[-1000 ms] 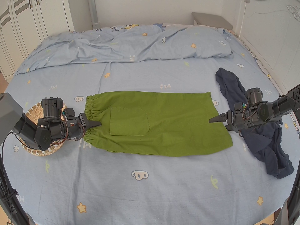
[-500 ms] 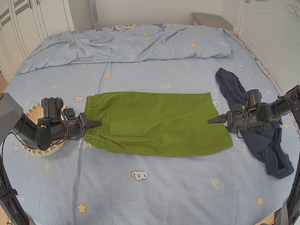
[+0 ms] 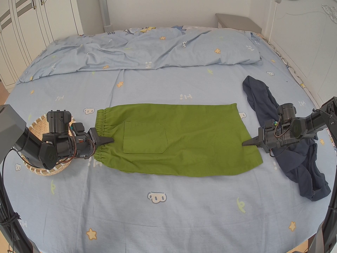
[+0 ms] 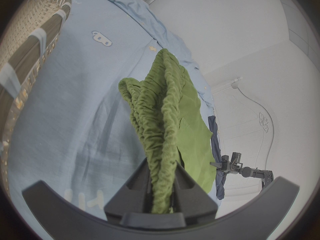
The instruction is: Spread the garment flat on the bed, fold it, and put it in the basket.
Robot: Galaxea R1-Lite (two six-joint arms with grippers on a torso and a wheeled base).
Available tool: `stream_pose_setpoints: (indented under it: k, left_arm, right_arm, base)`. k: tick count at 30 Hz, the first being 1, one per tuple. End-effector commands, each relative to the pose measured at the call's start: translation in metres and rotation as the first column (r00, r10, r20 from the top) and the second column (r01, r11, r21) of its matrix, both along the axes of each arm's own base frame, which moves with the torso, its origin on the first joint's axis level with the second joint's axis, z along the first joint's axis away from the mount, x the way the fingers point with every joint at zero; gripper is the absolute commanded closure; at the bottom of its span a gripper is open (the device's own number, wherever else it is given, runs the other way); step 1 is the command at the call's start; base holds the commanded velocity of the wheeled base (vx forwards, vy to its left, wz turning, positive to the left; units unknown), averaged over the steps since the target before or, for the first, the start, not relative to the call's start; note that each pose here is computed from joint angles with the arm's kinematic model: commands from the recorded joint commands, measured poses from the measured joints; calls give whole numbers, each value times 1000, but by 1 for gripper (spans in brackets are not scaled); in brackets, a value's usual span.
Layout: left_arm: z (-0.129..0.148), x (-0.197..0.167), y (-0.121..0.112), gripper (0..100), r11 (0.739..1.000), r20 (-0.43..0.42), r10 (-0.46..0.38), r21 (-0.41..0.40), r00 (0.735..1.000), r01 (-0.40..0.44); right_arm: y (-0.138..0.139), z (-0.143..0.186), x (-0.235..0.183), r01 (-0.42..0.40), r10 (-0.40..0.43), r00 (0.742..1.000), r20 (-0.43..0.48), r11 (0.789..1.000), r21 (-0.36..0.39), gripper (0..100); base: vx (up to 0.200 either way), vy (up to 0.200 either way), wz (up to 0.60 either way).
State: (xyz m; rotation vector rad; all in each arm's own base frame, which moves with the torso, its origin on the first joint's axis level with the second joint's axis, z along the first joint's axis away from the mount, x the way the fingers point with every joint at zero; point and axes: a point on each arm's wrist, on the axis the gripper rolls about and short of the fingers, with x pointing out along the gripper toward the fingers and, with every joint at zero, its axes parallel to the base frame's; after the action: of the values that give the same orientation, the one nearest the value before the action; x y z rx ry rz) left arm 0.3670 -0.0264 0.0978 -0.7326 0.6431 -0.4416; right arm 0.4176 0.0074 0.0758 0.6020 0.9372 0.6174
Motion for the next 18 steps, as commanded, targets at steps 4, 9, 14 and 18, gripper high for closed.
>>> stream_pose_setpoints:
  k: [4,9,14,18]
  left_arm:
    - [2,-6,4,100,997,-47,-62,-42,997,60]
    - [31,-25,17,100,998,-72,-49,-43,996,46]
    - [21,-44,22,100,997,-137,-77,-35,988,73]
    - [10,-64,19,100,994,-171,-106,-9,980,106]
  right_arm:
    - [7,41,-21,-28,28,999,28,1000,6,100]
    - [10,93,-61,-73,71,996,47,996,43,100]
    - [9,97,-94,-101,100,994,48,995,14,100]
    - [6,78,-116,-103,104,995,-15,995,12,100]
  base:
    - [0,0,0]
    - [0,0,0]
    - [0,0,0]
    - [0,0,0]
